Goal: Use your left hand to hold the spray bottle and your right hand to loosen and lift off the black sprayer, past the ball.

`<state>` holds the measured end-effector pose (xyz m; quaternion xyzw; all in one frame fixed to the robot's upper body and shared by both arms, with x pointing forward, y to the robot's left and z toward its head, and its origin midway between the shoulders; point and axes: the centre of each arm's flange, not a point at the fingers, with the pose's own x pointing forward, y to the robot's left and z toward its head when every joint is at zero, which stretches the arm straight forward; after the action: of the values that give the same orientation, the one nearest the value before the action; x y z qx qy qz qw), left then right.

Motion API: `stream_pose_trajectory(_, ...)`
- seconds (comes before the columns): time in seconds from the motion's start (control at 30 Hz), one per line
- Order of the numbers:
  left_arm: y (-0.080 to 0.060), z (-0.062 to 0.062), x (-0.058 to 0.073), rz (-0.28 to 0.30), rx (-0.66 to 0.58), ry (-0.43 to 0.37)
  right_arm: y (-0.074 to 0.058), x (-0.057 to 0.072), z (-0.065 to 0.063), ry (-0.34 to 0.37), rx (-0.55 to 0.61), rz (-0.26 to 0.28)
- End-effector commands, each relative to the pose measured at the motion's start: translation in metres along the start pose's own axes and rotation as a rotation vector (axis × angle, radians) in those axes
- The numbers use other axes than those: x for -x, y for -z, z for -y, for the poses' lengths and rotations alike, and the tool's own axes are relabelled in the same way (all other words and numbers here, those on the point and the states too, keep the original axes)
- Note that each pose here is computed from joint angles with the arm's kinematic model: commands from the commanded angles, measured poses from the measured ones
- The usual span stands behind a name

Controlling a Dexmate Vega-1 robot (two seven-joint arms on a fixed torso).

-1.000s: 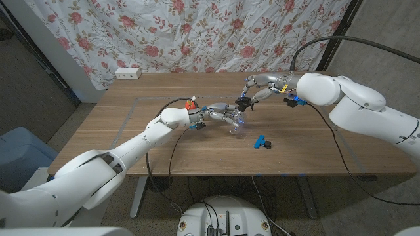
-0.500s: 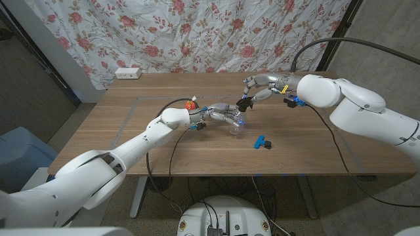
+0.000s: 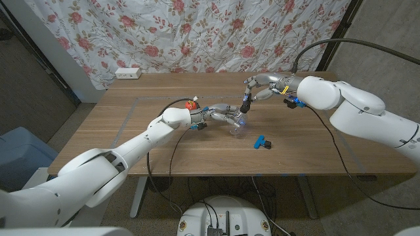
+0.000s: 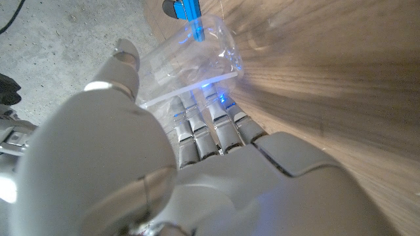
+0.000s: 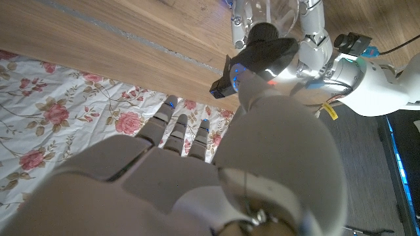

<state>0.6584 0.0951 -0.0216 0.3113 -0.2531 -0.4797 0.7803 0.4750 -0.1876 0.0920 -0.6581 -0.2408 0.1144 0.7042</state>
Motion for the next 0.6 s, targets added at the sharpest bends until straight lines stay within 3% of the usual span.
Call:
stream_pose_trajectory(0.03,0.0008,-0.0003,-0.0009,-0.004,0.002,-0.001,0.0014,-0.0022,-0.0008,0.020,0.001,-0.004)
stream_pose_trajectory(0.6,0.0030,-0.0011,-0.0010,-0.005,0.008,-0.006,0.0025,-0.0017,0.0043,0.056,-0.022,0.012)
